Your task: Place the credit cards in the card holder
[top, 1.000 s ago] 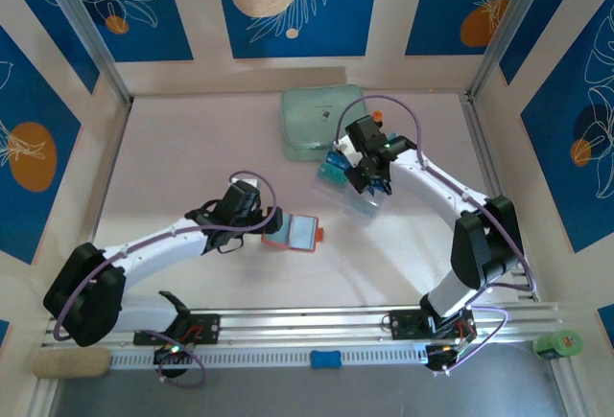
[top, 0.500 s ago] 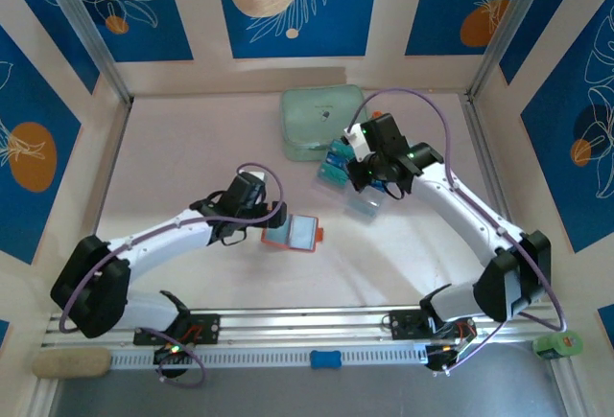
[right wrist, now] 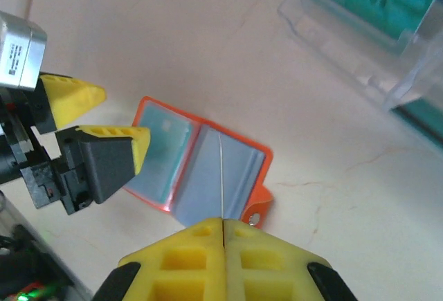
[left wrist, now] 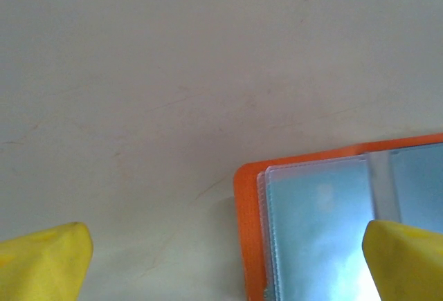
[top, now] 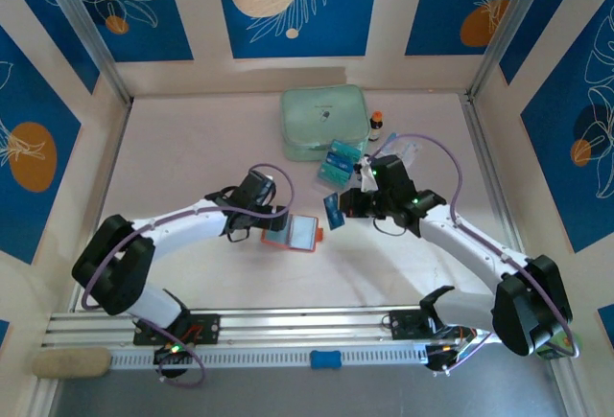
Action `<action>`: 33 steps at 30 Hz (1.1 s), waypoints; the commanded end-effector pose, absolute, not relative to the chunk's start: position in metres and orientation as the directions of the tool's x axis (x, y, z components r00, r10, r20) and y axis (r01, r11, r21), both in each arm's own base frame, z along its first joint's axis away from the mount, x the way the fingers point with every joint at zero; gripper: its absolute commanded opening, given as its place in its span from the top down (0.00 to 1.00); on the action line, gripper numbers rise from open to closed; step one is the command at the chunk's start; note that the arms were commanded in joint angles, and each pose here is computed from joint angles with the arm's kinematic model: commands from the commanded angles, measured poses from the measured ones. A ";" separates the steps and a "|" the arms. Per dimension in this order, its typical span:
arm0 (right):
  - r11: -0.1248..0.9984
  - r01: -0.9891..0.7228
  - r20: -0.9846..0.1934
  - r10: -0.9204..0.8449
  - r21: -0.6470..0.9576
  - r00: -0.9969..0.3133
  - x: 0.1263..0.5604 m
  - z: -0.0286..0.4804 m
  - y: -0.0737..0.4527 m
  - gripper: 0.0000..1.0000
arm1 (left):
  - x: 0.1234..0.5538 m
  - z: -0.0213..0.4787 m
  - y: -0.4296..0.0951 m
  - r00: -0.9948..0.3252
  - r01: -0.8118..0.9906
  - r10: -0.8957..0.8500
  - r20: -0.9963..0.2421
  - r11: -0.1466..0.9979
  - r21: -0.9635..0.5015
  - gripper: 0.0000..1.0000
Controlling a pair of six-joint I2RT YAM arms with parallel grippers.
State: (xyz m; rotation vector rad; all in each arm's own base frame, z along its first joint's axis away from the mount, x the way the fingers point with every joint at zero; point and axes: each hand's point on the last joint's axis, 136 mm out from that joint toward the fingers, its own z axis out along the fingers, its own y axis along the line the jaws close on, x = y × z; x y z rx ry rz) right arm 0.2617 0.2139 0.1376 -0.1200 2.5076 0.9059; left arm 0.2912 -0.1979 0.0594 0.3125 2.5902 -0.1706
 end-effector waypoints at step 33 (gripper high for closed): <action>0.563 -0.216 -0.350 0.141 0.798 -0.926 0.258 0.115 0.287 1.00 | 0.262 0.060 -0.168 -0.857 0.107 0.021 -0.515 0.985 -0.137 0.00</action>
